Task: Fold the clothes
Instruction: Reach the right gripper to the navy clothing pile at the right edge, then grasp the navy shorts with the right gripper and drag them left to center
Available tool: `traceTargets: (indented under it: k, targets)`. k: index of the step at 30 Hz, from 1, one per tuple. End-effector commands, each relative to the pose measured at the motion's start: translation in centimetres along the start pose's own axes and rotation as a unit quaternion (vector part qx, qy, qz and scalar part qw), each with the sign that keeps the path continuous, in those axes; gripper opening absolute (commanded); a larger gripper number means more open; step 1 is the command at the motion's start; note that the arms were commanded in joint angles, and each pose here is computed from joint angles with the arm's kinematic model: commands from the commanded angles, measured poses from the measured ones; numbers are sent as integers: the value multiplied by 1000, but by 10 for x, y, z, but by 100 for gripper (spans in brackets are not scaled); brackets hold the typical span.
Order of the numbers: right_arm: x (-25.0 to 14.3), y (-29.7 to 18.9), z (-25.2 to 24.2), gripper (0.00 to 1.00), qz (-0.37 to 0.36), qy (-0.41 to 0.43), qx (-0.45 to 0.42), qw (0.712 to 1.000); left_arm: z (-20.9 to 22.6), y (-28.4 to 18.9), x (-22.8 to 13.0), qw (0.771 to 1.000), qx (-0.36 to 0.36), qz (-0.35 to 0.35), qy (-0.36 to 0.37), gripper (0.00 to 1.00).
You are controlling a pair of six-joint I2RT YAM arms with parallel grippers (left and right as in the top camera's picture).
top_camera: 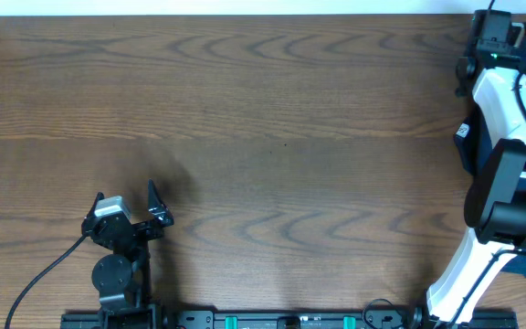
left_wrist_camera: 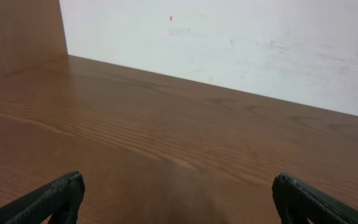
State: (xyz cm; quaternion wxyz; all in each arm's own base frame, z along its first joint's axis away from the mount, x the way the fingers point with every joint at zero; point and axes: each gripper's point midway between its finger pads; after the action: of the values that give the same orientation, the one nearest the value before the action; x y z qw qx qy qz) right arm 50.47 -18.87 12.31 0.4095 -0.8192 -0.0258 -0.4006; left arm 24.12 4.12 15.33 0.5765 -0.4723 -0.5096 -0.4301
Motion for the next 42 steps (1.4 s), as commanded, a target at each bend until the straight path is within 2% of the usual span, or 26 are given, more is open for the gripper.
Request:
traceTargets:
  k: [1,7,11,18,25,28,33,42]
  targets:
    - [-3,-28,59,1,-1,1,95,995,5,1,-19,999,14,29,-1,98]
    - [-20,-74,132,1,-4,-25,187,982,5,1,-19,999,14,29,-1,98]
    - [-26,-96,157,1,-20,-44,198,979,5,1,-19,999,14,29,-1,98]
    - [-15,-83,127,1,-41,-36,120,991,5,1,-19,999,14,29,-1,98]
    - [-15,-49,86,1,-6,-17,90,996,5,1,-19,999,14,29,-1,98]
    - [-24,-52,108,1,28,-13,178,984,5,1,-19,999,14,29,-1,98]
    - [-42,-93,169,1,69,-18,336,939,5,1,-19,999,14,29,-1,98]
    - [-91,-219,277,2,42,-97,462,881,5,1,-19,999,14,29,-1,98]
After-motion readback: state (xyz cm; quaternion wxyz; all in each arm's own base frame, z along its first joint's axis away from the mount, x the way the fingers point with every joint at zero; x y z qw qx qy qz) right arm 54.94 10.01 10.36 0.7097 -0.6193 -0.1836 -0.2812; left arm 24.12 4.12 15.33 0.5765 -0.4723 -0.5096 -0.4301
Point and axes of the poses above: each gripper's point midway between its finger pads, its own y axis out along the fingers, its own z axis along the line the jaws close on, x = y × z, and after that the axes turned 10 degrees about y, right-handed
